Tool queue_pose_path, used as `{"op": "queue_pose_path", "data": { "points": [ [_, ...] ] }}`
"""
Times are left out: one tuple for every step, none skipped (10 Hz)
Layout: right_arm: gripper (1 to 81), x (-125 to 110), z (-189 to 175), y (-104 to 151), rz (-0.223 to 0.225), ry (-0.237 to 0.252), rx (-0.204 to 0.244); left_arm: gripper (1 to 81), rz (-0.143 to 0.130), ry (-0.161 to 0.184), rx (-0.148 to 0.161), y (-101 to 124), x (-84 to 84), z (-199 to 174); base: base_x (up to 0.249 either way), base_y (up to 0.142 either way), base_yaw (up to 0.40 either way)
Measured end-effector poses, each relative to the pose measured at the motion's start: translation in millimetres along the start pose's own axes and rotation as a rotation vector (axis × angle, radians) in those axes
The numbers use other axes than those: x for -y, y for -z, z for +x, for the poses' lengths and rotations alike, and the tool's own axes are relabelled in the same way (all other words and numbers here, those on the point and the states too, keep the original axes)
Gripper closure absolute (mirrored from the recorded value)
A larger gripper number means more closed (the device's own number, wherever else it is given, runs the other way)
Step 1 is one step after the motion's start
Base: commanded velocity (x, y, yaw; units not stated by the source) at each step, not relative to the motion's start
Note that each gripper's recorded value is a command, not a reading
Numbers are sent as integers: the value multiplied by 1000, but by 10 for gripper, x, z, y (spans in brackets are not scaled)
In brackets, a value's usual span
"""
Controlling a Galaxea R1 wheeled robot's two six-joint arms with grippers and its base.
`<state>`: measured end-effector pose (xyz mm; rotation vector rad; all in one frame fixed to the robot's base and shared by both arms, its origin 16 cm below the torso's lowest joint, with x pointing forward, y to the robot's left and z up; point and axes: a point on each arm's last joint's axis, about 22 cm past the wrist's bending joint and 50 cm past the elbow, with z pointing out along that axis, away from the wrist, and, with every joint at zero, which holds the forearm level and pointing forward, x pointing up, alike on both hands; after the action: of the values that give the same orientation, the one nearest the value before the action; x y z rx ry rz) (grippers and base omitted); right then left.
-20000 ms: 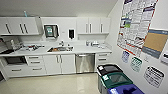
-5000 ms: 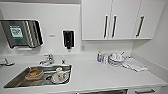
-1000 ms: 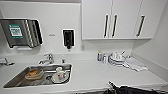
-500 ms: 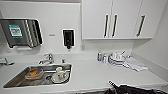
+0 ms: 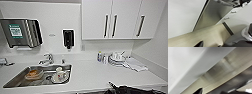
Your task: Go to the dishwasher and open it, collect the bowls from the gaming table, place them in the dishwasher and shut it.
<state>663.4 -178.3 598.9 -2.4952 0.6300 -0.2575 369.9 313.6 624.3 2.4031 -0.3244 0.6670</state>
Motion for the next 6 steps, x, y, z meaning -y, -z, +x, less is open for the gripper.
{"op": "queue_pose_path", "data": {
  "points": [
    [10,-9,19,-28,4,4,-7,10,0,-8,-10,-44,33,13,0,0,0],
    [10,-13,41,-56,7,7,-12,10,0,-15,-19,-93,66,23,0,0,0],
    [10,-22,42,-73,8,6,-14,10,-3,-18,-23,-126,67,28,0,0,0],
    [10,-27,49,-86,8,7,-15,10,-2,-20,-25,-139,81,32,0,0,0],
    [10,-31,49,-90,6,8,-14,10,-1,-20,-25,-142,88,32,0,0,0],
    [10,-38,55,-96,3,9,-17,10,-1,-19,-23,-140,85,30,0,0,0]
  ]
}}
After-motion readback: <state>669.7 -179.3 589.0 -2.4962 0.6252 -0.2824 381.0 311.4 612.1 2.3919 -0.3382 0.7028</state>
